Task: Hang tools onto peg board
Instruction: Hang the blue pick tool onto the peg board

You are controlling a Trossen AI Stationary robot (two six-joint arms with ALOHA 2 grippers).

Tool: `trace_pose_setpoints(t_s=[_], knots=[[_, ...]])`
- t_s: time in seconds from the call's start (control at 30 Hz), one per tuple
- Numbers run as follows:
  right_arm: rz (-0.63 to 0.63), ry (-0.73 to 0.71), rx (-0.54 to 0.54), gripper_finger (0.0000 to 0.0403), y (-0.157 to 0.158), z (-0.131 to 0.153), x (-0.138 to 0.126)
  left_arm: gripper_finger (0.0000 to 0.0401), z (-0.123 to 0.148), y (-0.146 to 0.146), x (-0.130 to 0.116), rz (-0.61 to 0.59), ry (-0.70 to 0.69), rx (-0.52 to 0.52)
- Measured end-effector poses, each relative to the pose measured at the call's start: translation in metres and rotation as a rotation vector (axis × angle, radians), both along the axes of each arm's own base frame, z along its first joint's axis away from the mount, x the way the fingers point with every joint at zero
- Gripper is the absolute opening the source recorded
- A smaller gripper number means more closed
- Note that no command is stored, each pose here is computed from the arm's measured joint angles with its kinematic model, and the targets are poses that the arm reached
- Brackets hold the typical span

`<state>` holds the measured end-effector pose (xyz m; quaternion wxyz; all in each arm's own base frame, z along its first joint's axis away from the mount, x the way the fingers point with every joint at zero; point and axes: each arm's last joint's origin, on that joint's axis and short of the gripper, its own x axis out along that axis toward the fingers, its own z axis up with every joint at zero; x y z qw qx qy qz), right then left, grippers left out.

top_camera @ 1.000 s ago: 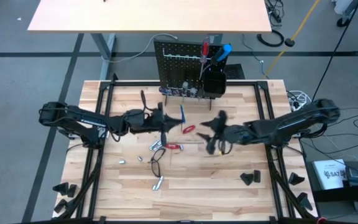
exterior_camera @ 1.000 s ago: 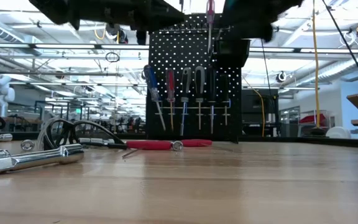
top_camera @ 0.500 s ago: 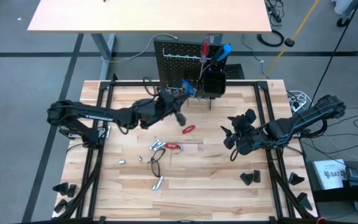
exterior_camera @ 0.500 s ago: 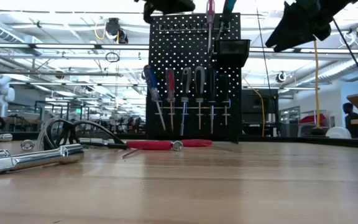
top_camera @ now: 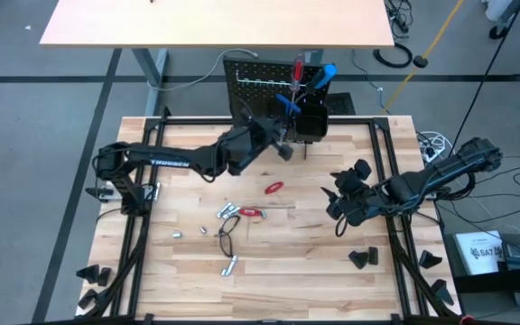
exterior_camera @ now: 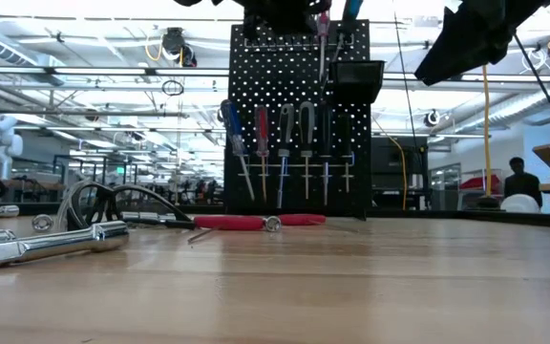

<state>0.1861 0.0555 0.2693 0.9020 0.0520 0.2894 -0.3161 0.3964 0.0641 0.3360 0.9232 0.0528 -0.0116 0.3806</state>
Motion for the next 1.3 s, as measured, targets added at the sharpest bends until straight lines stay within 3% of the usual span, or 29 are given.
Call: trace_pose_setpoints(t_s=[0.5, 1.3], knots=[[-0.001, 0.01, -0.004, 0.0238, 0.0, -0.001, -0.001, 0.0, 0.011, 0.034, -0.006, 0.056, -0.081, -0.041], [-0.006, -0.006, 0.005, 0.0238, 0.0, 0.0, 0.0, 0.0, 0.002, 0.045, 0.008, 0.13, -0.067, -0.048]])
